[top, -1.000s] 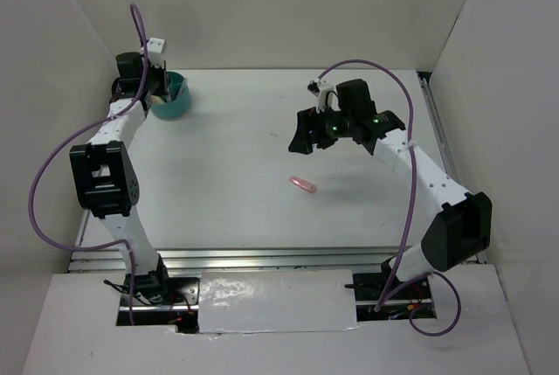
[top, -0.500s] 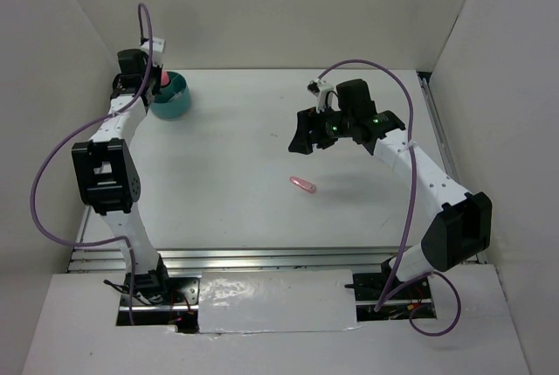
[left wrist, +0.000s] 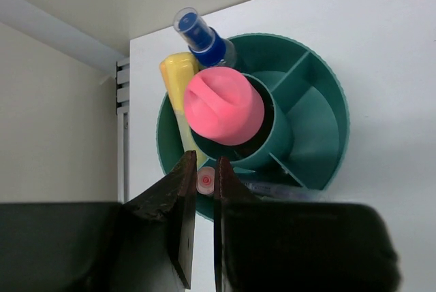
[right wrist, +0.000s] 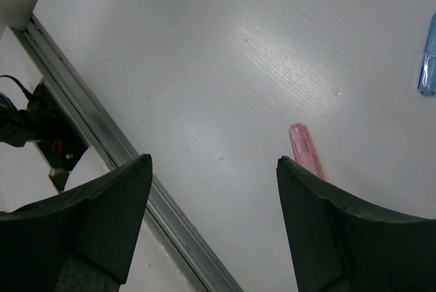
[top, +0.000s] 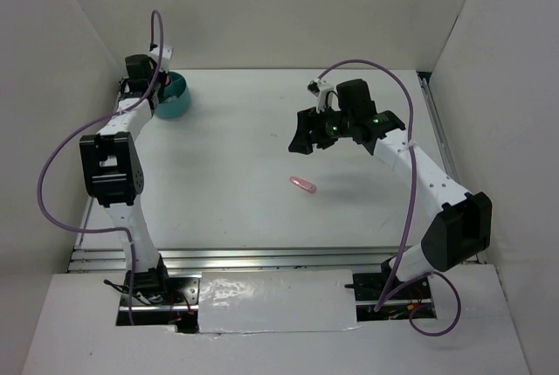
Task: Sort the stationery into containers
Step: Place the pen in the storage box, then pick up the stationery from the center of the board.
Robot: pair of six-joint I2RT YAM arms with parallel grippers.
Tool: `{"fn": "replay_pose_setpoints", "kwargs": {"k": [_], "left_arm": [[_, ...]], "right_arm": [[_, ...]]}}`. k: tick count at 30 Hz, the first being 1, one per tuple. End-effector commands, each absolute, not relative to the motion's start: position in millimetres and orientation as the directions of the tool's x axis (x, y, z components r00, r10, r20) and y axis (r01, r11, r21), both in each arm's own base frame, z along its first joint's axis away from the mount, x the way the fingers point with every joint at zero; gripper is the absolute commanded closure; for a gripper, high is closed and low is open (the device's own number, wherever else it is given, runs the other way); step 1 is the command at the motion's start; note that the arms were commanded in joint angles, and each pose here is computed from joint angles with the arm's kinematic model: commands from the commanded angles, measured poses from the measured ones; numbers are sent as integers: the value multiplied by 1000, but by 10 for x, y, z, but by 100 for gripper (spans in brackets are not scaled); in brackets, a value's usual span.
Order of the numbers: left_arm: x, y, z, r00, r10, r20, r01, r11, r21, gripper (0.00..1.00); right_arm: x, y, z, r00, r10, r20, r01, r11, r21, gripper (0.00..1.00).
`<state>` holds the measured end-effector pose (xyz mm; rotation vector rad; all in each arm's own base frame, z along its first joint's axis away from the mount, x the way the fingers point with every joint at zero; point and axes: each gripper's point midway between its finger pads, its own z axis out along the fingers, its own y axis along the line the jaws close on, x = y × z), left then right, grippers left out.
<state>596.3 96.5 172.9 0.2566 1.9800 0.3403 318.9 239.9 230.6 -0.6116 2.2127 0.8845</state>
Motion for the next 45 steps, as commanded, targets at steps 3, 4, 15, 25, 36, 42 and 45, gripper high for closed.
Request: {"fn": "replay_pose_setpoints", "kwargs": {"k": [3, 4, 15, 25, 36, 42, 45], "left_arm": [[6151, 1077, 1959, -322, 404, -856, -11, 903, 430, 100], [6160, 1101, 1976, -320, 402, -858, -14, 903, 429, 100], [6212, 1338, 1930, -286, 312, -906, -13, 944, 330, 100], [6060, 1333, 2008, -245, 250, -937, 29, 968, 250, 45], [5574, 1182, 2807, -43, 75, -996, 106, 992, 70, 35], [5073, 806, 3334, 7, 11, -1000, 200, 980, 12, 33], [4812, 629, 3297, -87, 10, -996, 244, 970, -11, 32]], "right_arm": [[3253, 2396, 2368, -650, -153, -745, -629, 657, 414, 20], [3252, 2403, 2357, -653, -152, -742, -627, 657, 418, 20], [3251, 2387, 2350, -654, -156, -740, -627, 659, 415, 20], [3261, 2402, 2390, -652, -157, -742, -629, 658, 413, 20], [3248, 2300, 2391, -633, -155, -758, -623, 683, 381, 20], [3275, 2127, 2035, -664, -244, -707, -576, 769, 276, 29], [3184, 2059, 1685, -703, -352, -618, -593, 770, 236, 40]]}}
